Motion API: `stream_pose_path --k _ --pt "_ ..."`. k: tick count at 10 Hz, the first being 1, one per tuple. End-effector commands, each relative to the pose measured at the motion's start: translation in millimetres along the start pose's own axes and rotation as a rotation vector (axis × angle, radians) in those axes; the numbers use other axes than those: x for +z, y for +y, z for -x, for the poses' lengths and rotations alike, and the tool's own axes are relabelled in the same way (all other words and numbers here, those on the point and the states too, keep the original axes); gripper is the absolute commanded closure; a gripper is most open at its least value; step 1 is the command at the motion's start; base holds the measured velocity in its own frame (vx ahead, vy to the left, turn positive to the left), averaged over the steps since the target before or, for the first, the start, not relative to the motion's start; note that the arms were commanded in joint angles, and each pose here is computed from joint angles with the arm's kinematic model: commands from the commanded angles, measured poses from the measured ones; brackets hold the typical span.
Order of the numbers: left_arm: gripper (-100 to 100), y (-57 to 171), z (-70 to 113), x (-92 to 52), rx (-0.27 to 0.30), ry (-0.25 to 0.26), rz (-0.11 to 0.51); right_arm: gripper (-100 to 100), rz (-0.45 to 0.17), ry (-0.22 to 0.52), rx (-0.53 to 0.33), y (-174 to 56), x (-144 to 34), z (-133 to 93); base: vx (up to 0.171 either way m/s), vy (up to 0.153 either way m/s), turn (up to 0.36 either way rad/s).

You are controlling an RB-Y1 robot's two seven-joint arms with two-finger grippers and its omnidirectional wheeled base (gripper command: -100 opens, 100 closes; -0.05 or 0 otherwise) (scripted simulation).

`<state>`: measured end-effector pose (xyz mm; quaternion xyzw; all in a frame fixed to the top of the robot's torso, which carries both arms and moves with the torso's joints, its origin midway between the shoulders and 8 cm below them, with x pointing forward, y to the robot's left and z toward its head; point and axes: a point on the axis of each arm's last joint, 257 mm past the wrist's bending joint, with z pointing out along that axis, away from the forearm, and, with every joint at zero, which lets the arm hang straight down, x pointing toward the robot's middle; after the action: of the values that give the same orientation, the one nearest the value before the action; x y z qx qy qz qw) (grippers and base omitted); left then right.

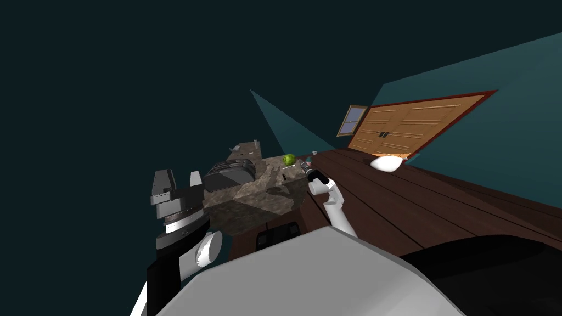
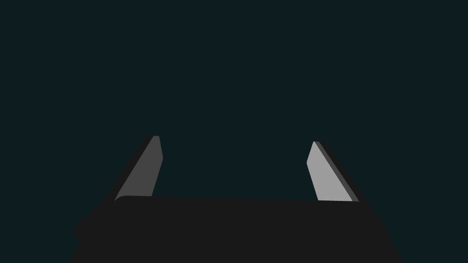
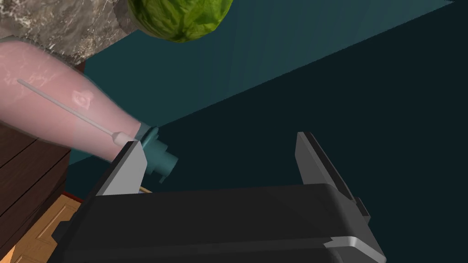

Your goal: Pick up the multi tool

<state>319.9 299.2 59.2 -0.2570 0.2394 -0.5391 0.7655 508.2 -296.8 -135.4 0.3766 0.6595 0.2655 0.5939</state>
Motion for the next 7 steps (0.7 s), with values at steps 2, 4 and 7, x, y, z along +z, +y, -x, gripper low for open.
stream_pose_path --k 2,4,7 --pt "0 0.0 -0.1 0.0 0.000 0.000 0.000 -100 -0.051 0.042 -0.032 -8.1 5.3 -11.9 0.018 -0.053 0.177" --pt "0 0.0 0.0 0.0 0.000 0.000 0.000 -100 -0.080 0.074 -0.065 -10.7 10.8 -21.6 0.010 -0.033 0.105" --pt "0 0.0 0.0 0.0 0.000 0.000 0.000 -100 -0.136 0.126 -0.099 -21.1 14.4 -36.1 0.013 -0.043 0.116"
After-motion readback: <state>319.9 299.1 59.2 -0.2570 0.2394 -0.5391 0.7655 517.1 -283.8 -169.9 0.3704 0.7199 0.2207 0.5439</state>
